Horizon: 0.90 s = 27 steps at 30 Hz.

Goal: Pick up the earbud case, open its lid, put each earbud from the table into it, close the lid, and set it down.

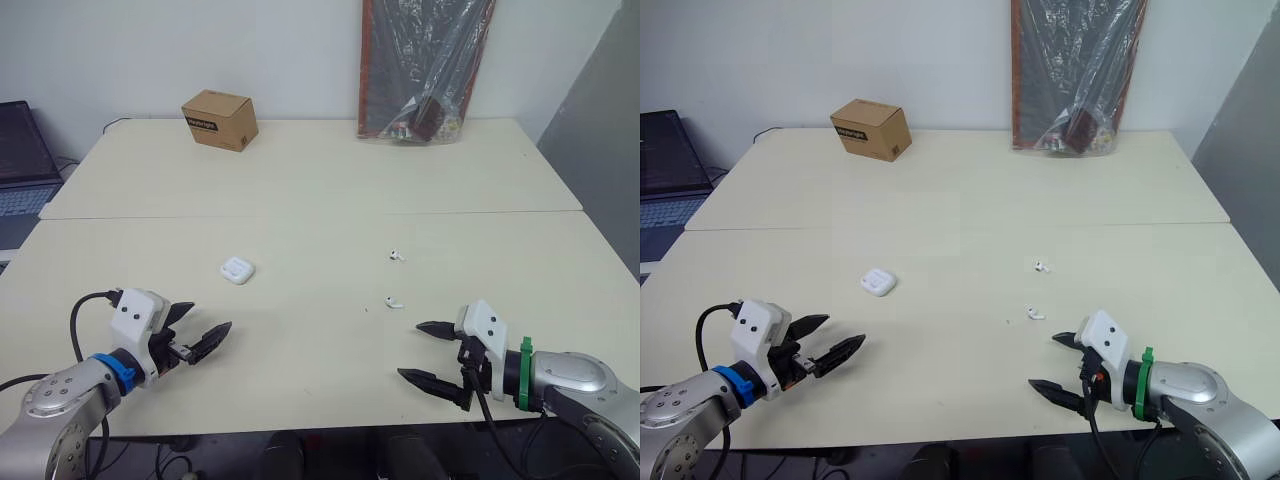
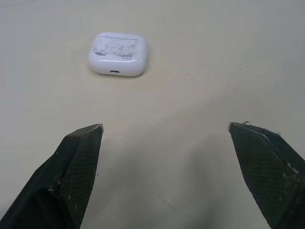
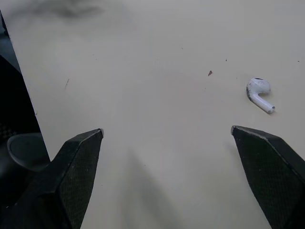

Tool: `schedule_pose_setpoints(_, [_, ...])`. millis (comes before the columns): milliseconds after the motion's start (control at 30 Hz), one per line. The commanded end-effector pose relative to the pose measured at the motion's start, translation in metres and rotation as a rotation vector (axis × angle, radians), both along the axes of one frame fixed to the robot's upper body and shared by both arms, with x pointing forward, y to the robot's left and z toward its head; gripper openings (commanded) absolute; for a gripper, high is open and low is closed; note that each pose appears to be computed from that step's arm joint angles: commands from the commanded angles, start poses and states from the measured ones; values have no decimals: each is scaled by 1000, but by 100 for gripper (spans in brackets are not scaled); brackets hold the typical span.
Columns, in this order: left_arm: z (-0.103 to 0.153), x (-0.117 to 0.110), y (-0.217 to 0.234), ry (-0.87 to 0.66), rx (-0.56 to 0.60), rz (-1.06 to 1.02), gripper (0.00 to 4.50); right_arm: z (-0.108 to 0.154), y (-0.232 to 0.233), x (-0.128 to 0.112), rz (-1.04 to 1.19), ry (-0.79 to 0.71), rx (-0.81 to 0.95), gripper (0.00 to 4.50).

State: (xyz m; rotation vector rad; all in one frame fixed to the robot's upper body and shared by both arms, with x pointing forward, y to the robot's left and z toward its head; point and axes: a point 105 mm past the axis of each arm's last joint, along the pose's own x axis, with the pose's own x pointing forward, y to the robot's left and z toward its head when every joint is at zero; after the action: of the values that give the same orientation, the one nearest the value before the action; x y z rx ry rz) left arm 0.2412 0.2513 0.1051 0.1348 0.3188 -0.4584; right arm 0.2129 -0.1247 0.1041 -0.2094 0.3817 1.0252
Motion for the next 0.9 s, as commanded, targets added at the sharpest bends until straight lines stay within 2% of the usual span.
schedule_pose_setpoints(33, [15, 1, 0, -52, 8, 5, 445, 8, 4, -1, 31, -36, 14, 450])
schedule_pose_setpoints(533, [24, 8, -3, -57, -1, -3, 445, 8, 4, -6, 47, -40, 22, 450])
schedule_pose_setpoints(633, [23, 14, -2, -10, 8, -10, 445, 20, 7, -2, 80, -87, 17, 450])
schedule_pose_setpoints(767, [28, 32, -1, 15, 35, -30, 445, 46, 12, 12, 115, -173, 26, 450])
schedule_pose_setpoints(900, [32, 49, 0, 26, 48, -56, 445, 63, 17, 16, 176, -236, 3, 450])
